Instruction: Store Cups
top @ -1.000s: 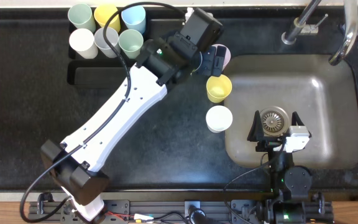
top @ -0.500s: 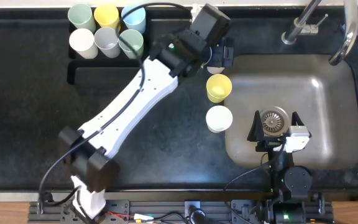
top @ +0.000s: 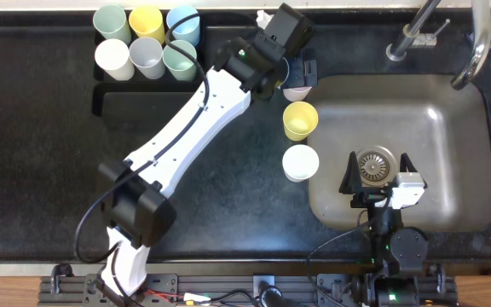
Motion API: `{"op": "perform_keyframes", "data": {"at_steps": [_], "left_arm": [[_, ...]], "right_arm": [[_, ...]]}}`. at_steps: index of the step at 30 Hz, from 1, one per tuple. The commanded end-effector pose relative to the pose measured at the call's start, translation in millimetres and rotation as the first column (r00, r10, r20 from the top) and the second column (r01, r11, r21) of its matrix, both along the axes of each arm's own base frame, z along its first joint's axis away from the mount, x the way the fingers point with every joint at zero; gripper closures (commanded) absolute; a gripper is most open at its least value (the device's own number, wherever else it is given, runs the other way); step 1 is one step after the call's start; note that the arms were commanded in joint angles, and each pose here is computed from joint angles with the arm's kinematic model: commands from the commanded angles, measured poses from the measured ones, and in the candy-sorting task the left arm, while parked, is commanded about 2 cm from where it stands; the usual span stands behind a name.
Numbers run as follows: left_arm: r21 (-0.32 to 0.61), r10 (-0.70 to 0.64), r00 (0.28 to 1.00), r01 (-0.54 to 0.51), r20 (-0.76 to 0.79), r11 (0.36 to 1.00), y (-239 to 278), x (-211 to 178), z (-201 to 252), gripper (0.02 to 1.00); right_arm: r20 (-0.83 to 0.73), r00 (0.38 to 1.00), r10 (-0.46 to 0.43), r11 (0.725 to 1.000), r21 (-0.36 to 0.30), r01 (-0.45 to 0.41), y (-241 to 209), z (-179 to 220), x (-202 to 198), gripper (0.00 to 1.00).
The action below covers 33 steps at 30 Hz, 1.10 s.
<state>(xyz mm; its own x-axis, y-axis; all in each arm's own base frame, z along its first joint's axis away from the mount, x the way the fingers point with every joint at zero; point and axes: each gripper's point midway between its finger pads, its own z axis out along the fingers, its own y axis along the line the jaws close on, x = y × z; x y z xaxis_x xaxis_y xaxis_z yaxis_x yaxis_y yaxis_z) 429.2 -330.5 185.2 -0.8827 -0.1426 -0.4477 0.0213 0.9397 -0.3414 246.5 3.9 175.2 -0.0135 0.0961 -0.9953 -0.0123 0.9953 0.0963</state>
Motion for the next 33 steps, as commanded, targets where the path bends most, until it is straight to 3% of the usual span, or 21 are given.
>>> {"op": "perform_keyframes", "data": {"at_steps": [1, 8, 23, 27, 28, 30, 31, 32, 33], "left_arm": [[-0.017, 0.058, 0.996, -0.06, -0.065, 0.998, -2, 11, -28, 0.018], [-0.016, 0.098, 0.988, -0.101, -0.124, 0.995, 3, 21, -60, 0.018], [-0.051, 0.11, 0.984, -0.118, -0.141, 0.992, -2, 34, -80, 0.025], [-0.05, 0.118, 0.983, -0.126, -0.142, 0.991, 2, 36, -80, 0.093], [-0.05, 0.119, 0.983, -0.127, -0.141, 0.991, 3, 37, -80, 0.154], [-0.047, 0.125, 0.983, -0.132, -0.137, 0.99, 4, 38, -80, 0.472], [-0.045, 0.128, 0.983, -0.135, -0.134, 0.99, 5, 39, -80, 0.884], [-0.046, 0.128, 0.983, -0.135, -0.132, 0.99, 6, 40, -79, 0.985], [-0.047, 0.129, 0.983, -0.136, -0.131, 0.99, 6, 40, -79, 0.982]], "right_arm": [[0.0, 1.0, 0.0, 1.0, 0.007, 0.0, 0, -3, 0, 0.005], [0.0, 1.0, 0.0, 1.0, 0.007, 0.0, 0, -3, 0, 0.003], [0.0, 1.0, 0.0, 1.0, 0.007, 0.0, 0, -3, 0, 0.005], [0.0, 1.0, 0.0, 1.0, 0.007, 0.0, 0, -3, 0, 0.003], [0.0, 1.0, 0.0, 1.0, 0.007, 0.0, 0, -3, 0, 0.007], [0.0, 1.0, 0.0, 1.0, 0.007, 0.0, 0, -3, 0, 0.007], [0.0, 1.0, 0.0, 1.0, 0.007, 0.0, 0, -3, 0, 0.003], [0.0, 1.0, 0.0, 1.0, 0.007, 0.0, 0, -3, 0, 0.005], [0.0, 1.0, 0.0, 1.0, 0.007, 0.0, 0, -3, 0, 0.003]]}}
